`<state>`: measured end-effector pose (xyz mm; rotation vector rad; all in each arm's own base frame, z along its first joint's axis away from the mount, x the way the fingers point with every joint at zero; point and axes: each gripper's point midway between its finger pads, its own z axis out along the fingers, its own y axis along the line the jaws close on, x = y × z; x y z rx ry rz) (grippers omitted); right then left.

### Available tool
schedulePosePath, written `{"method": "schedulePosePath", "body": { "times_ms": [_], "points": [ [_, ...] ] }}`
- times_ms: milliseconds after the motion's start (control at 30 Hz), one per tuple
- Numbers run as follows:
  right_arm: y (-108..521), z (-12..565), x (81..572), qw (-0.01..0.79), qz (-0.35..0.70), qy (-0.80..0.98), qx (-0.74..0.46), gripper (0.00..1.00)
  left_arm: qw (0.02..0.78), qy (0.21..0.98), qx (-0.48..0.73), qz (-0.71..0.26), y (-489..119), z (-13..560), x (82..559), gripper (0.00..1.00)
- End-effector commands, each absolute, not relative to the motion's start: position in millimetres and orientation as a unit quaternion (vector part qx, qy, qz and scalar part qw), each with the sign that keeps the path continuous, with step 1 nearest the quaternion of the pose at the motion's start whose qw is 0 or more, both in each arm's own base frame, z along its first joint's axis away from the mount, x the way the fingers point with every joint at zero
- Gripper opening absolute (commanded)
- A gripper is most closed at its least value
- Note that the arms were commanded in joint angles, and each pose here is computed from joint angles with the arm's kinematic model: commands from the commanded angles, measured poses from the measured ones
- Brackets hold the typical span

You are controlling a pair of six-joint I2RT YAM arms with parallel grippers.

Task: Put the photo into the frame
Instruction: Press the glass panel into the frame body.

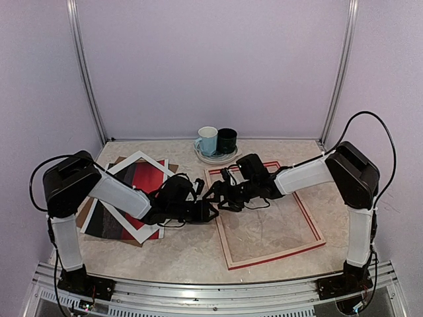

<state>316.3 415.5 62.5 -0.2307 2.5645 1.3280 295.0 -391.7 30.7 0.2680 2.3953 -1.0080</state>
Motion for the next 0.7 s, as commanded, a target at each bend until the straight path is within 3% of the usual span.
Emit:
{"method": "schedulePosePath", "body": {
  "times_ms": [0, 333, 433, 667],
  "points": [
    [421.5, 45.9, 296.4, 0.084, 0.447, 0.886, -0.094, 0.88, 0.234, 0.909, 0.093, -0.331, -362.1, 19.8, 271.4, 0.48],
    [417.7, 78.4, 321.4, 0.127, 0.45, 0.878, -0.099, 0.88, 0.284, 0.883, 0.081, -0.365, -333.8, 93.1, 261.1, 0.52],
    [417.3, 78.5, 321.9, 0.128, 0.447, 0.879, -0.101, 0.88, 0.316, 0.876, 0.05, -0.361, -314.3, 116.5, 280.2, 0.6],
    [411.5, 75.5, 322.7, 0.136, 0.432, 0.885, -0.103, 0.88, 0.333, 0.882, 0.02, -0.333, -295.3, 126.7, 349.7, 0.66]
  ]
}}
